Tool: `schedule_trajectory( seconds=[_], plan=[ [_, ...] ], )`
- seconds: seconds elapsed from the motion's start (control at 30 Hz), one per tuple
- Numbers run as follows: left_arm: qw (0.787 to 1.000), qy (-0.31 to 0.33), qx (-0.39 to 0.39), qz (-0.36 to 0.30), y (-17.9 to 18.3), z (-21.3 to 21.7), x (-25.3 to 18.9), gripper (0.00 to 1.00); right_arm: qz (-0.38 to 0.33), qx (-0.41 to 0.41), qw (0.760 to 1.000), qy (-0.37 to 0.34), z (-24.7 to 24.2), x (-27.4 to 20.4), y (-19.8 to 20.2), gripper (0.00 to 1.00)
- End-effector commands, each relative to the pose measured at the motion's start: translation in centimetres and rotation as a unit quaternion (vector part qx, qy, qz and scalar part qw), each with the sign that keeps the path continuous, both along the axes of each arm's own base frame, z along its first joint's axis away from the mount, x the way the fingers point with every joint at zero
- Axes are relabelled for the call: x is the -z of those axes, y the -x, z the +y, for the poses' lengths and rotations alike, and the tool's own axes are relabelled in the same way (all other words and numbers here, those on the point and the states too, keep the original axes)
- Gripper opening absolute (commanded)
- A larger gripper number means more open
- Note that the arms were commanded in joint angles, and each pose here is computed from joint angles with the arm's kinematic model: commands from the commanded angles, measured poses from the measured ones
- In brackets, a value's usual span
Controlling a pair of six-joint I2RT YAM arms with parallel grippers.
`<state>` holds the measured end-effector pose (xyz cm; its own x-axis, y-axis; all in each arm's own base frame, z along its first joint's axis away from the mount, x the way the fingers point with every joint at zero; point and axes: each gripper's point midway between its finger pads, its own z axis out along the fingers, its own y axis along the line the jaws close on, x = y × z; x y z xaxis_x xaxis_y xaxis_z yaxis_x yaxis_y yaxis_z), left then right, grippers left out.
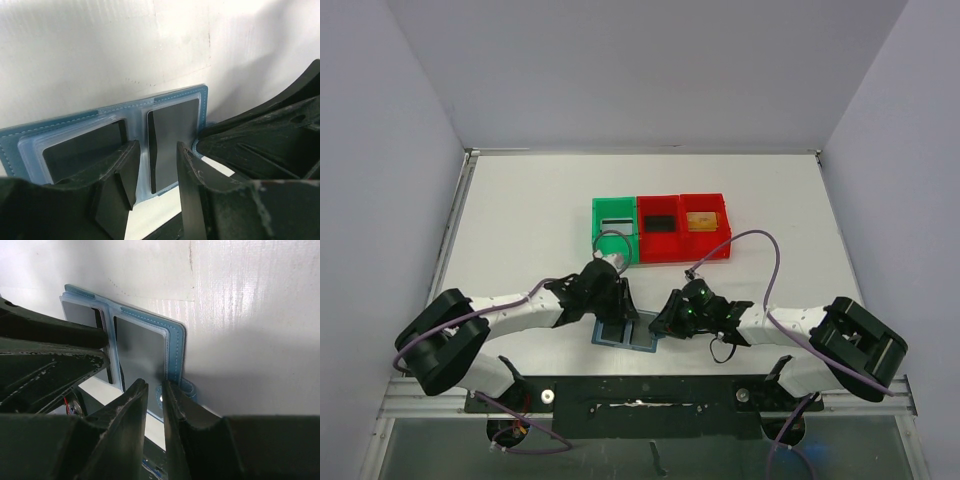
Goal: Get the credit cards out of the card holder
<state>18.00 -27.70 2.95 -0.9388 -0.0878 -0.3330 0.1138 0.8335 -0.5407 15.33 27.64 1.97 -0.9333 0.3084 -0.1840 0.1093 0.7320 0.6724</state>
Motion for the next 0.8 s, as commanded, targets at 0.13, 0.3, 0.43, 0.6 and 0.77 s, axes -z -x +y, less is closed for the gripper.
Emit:
schedule_trajectory(
  seconds=[0.13, 0.3, 0.43, 0.6, 0.77],
  plan=[
    [0.995, -0.058, 0.027, 0.076, 3.6, 2.3, 5.7, 0.34, 0.029, -0.015, 0.998, 0.045, -1.5, 2.3, 1.5, 0.22],
    [0.994, -0.045, 0.026, 0.091, 4.3, 1.9, 6.7, 0.3, 0.037, -0.004, 0.999, 0.035, -1.4, 3.1, 1.6, 0.21],
    [0.996, 0.017, 0.018, 0.085, 4.1, 0.2, 5.5, 0.27, 0.048, 0.014, 0.999, 0.019, -1.6, 3.9, 1.9, 0.19],
    [0.991, 0.12, 0.01, 0.062, 3.3, -2.3, 2.1, 0.13, 0.059, 0.014, 0.998, 0.023, -1.7, 4.7, 2.3, 0.18],
    [0.983, 0.179, 0.003, 0.037, 2.7, -3.2, -0.8, 0.05, 0.058, 0.019, 0.998, 0.026, -1.7, 4.7, 2.0, 0.18]
  ],
)
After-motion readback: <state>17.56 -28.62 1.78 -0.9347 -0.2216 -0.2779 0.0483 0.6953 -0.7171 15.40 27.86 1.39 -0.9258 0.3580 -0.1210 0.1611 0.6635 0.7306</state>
